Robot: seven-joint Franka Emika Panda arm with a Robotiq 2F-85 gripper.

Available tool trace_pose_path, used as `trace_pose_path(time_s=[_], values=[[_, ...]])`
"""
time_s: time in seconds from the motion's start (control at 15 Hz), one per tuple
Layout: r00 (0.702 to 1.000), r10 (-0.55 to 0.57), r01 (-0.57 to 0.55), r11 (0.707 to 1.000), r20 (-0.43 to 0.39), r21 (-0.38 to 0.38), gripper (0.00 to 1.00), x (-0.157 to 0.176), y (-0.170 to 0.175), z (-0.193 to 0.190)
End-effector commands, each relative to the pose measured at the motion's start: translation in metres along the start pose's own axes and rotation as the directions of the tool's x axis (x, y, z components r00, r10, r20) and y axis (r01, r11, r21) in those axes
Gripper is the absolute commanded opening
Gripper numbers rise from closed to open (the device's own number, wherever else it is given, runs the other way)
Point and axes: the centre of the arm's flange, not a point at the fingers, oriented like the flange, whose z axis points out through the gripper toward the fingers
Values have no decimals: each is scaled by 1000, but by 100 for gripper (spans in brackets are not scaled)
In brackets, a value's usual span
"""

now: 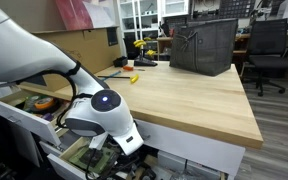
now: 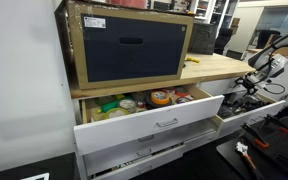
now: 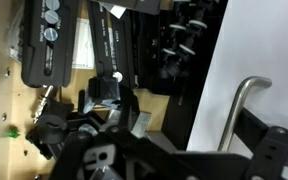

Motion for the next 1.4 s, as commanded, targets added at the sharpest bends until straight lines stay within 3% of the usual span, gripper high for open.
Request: trace_pose_path(time_s=[0.0,0.6,1.33], values=[[996,35,-24,992,85,-126,100,-12,17,34],[989,127,-109,973,78,-202,100,-30,19,37],[987,137,-120,975,84,-185,100,-39,50,25]])
